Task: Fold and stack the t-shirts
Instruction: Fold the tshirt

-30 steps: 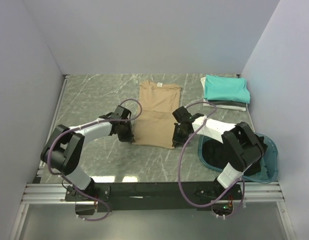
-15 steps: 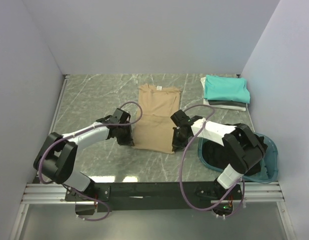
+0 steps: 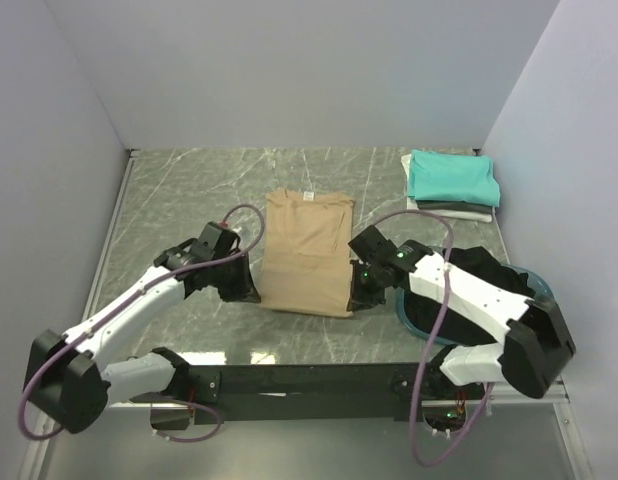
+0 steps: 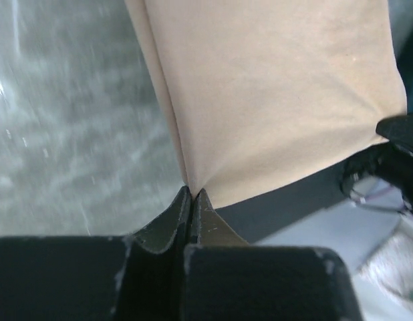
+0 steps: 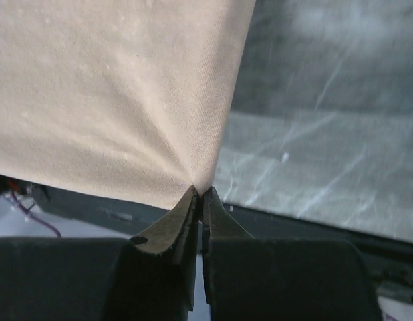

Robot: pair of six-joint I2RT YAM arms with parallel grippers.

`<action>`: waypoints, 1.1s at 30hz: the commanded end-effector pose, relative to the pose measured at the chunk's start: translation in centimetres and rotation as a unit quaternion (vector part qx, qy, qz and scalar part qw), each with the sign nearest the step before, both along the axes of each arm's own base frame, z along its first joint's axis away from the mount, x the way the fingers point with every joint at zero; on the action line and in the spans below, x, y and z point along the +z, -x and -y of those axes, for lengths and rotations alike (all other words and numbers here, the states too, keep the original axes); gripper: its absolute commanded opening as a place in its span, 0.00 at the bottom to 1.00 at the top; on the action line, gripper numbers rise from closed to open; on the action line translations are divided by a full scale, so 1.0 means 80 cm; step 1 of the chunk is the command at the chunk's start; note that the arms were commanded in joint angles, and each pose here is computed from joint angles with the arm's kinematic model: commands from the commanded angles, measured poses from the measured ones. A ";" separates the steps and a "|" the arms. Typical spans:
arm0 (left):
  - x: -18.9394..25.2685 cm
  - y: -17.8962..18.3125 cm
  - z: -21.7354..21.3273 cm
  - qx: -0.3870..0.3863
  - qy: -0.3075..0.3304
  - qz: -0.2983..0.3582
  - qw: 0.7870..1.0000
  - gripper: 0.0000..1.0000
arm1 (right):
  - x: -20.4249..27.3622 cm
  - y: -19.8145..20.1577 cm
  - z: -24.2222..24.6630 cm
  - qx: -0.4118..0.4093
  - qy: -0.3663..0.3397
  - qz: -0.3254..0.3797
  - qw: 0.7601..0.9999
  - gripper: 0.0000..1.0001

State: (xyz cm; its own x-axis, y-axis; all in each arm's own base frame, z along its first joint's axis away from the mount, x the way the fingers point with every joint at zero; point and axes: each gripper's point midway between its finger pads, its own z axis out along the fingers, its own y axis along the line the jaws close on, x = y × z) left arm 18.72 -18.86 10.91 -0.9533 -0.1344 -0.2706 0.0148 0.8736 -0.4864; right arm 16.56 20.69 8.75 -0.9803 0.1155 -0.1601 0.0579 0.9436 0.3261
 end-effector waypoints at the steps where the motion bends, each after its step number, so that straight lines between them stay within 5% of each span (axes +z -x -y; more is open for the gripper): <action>1: 0.016 0.039 -0.009 -0.007 0.007 -0.041 0.999 0.00 | 0.014 0.037 0.023 -0.003 0.027 -0.022 0.999 0.00; 10: 0.071 0.063 0.002 -0.009 0.061 -0.039 0.997 0.00 | 0.067 0.054 0.009 -0.025 -0.015 0.004 1.000 0.00; 16: 0.070 0.029 0.003 0.002 0.035 -0.020 0.999 0.00 | 0.087 0.013 0.007 -0.067 -0.019 0.049 0.996 0.00; 33: 0.085 -0.075 0.024 0.042 0.089 0.016 0.995 0.00 | 0.125 -0.126 0.034 -0.122 0.003 0.129 0.984 0.00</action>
State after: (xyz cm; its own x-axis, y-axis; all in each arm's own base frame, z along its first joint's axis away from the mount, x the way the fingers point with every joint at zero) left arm 22.61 -20.12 15.91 -0.9467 -0.2458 -0.2080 -0.0788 0.8032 -0.5905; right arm 23.98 19.02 17.63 -0.8797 0.3486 -0.3234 0.2168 0.8994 0.3796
